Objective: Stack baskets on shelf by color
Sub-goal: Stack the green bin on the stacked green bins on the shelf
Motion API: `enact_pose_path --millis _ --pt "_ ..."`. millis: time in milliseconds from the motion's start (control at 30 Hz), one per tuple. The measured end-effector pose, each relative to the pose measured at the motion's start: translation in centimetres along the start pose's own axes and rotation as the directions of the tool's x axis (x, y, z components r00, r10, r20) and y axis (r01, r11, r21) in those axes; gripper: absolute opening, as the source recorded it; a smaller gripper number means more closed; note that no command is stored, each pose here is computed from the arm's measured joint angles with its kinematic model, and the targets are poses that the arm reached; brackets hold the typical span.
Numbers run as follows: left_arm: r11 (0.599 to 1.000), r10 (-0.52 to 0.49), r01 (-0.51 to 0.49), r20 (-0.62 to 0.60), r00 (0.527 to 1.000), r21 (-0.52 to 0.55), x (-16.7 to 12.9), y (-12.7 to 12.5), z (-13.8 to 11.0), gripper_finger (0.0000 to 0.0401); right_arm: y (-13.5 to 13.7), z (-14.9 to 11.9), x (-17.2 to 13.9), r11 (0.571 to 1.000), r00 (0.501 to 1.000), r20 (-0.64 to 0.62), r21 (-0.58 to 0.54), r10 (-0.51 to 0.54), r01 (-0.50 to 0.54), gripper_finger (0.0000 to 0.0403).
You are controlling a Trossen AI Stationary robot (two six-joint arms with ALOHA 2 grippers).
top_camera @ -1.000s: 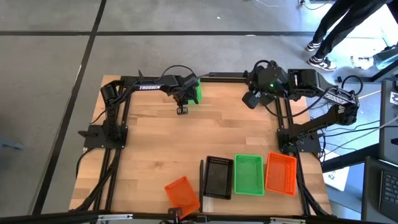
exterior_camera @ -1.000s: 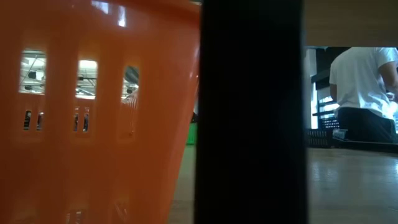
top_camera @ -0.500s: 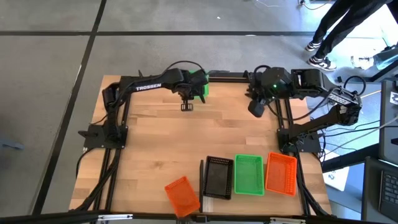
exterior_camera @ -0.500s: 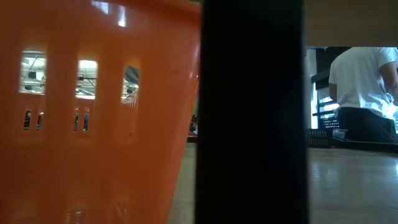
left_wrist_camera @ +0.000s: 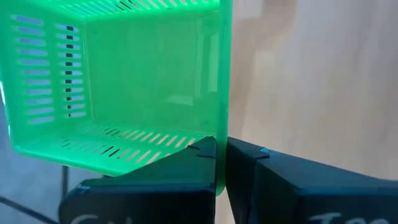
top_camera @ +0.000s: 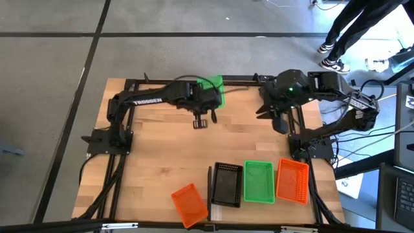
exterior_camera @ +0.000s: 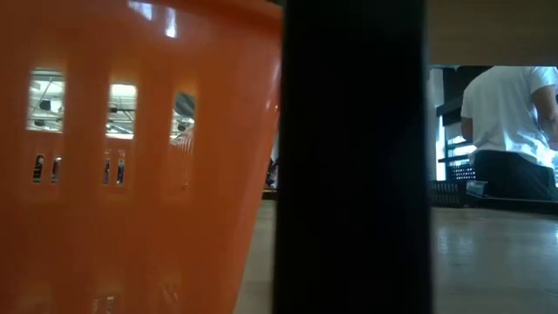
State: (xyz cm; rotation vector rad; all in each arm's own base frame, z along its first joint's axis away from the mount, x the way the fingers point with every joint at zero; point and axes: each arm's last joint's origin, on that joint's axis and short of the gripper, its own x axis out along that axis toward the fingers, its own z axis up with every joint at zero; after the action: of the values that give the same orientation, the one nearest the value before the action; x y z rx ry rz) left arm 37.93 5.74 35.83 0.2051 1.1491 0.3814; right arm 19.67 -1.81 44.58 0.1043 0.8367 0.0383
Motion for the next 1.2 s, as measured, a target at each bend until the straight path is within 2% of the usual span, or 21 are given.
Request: enact_pose_path --millis 167,400,567,700,800,867,1033,1200 --pt "0.998 -0.04 0.043 0.07 0.997 -0.05 -2.6 -3.0 0.6 0.0 0.6 -0.8 -1.7 0.991 0.994 0.032 -0.081 0.108 -0.106 0.0087" --pt "0.993 -0.104 0.115 0.217 0.971 -0.037 -6.0 -7.2 1.4 0.0 1.4 -2.7 -4.7 0.961 0.972 0.076 -0.184 0.222 -0.205 0.0087" --pt "0.982 -0.171 0.188 0.367 0.914 -0.013 -7.7 -9.9 2.3 0.0 1.7 -3.7 -5.8 0.949 0.959 0.077 -0.187 0.273 -0.255 0.0087" --pt "0.975 -0.203 0.22 0.425 0.882 0.009 -8.4 -11.7 2.7 0.0 1.9 -3.7 -6.0 0.925 0.935 0.074 -0.193 0.346 -0.327 0.0087" --pt "0.968 -0.231 0.25 0.469 0.852 0.023 -8.9 -12.7 3.0 0.0 1.9 -3.7 -5.9 0.928 0.937 0.073 -0.19 0.34 -0.322 0.0087" --pt "0.956 -0.27 0.291 0.506 0.819 0.039 -9.5 -13.2 3.2 0.0 1.8 -3.7 -5.8 0.935 0.945 0.073 -0.187 0.318 -0.3 0.0087" --pt "0.931 -0.346 0.354 0.521 0.78 0.088 -10.4 -14.5 3.0 0.0 1.8 -3.7 -5.8 0.938 0.948 0.074 -0.186 0.311 -0.293 0.0087" --pt "0.869 -0.462 0.481 0.534 0.708 0.116 -11.2 -15.6 3.0 0.0 1.9 -3.7 -5.8 0.932 0.939 0.073 -0.163 0.337 -0.322 0.0087"
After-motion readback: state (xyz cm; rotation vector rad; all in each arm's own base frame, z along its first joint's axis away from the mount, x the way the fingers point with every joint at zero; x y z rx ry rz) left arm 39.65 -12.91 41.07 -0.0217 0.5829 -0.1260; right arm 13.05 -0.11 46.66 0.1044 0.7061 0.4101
